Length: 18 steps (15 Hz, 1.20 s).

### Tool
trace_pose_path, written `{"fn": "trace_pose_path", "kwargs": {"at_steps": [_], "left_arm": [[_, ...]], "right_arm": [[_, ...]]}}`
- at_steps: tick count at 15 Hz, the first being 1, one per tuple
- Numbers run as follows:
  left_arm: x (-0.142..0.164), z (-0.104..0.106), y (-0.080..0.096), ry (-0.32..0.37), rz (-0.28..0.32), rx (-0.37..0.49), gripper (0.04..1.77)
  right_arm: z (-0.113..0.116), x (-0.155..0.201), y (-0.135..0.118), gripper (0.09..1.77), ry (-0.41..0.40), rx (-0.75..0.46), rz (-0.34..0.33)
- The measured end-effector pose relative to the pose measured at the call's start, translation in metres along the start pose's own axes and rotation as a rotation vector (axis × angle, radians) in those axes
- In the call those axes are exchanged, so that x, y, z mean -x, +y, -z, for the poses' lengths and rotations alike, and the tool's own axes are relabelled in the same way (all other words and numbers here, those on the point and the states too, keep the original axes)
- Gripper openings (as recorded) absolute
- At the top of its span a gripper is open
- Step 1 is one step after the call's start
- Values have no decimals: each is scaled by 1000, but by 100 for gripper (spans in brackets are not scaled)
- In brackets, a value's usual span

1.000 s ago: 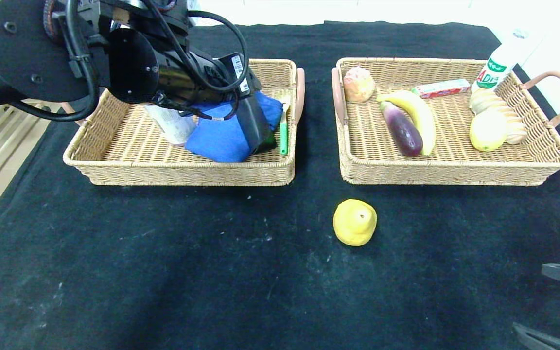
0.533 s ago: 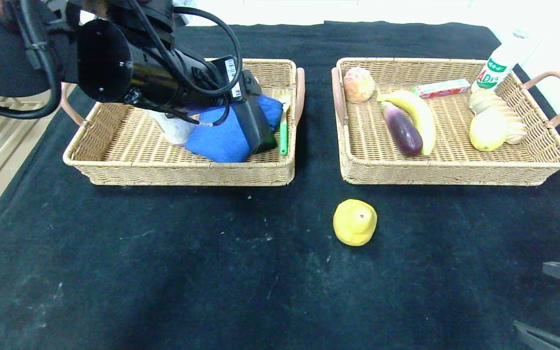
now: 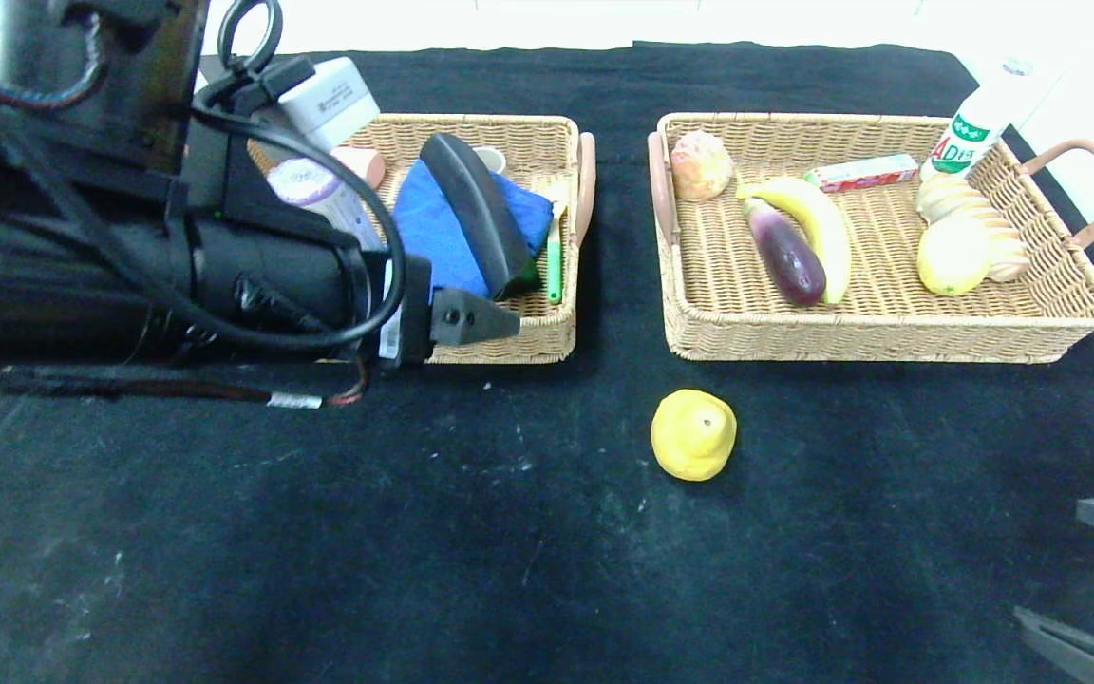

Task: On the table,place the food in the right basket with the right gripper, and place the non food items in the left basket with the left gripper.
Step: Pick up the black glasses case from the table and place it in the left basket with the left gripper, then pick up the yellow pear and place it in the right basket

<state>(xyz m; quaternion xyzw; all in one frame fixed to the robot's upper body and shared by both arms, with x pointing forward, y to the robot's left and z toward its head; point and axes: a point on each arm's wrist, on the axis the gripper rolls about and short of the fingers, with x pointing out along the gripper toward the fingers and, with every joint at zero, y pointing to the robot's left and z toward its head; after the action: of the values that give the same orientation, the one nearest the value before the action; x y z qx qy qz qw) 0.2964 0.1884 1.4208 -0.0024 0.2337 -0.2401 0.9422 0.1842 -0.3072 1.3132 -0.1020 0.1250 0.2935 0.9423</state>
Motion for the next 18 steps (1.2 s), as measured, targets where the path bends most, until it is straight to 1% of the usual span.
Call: {"fn": "trace_pose_path", "kwargs": {"at_steps": [2, 3, 5, 7, 8, 10, 11, 12, 14, 15, 16, 17, 18], "left_arm": [[12, 27, 3, 37, 70, -66, 167], [16, 39, 5, 36, 92, -99, 168], [20, 64, 9, 8, 138, -160, 168], [22, 83, 12, -43, 188, -196, 169], [23, 92, 13, -64, 200, -213, 169], [23, 111, 17, -81, 202, -252, 170], [23, 120, 18, -95, 204, -261, 170], [23, 125, 19, -118, 206, -266, 170], [24, 131, 24, -126, 193, -263, 170], [24, 133, 25, -123, 188, -261, 170], [25, 134, 26, -121, 188, -262, 170], [26, 134, 26, -124, 187, -261, 170], [27, 134, 26, -129, 184, -260, 170]], "right_arm": [[-4, -2, -2, 171, -2, -3, 5], [-7, -3, -3, 171, -2, -14, 21], [-12, -7, -7, 171, 9, -49, 60], [-17, -10, -9, 171, 12, -51, 78], [-19, -11, -10, 171, 13, -50, 81], [-23, -13, -9, 171, 11, -44, 73], [-25, -15, -9, 171, 14, -39, 87], [-27, -17, -8, 171, 21, -33, 112], [-36, -24, -3, 171, 31, -35, 164], [-42, -30, 2, 171, 33, -49, 191], [-50, -37, 8, 171, 35, -73, 241], [-58, -46, 15, 171, 39, -93, 270], [-67, -55, 22, 171, 48, -111, 285]]}}
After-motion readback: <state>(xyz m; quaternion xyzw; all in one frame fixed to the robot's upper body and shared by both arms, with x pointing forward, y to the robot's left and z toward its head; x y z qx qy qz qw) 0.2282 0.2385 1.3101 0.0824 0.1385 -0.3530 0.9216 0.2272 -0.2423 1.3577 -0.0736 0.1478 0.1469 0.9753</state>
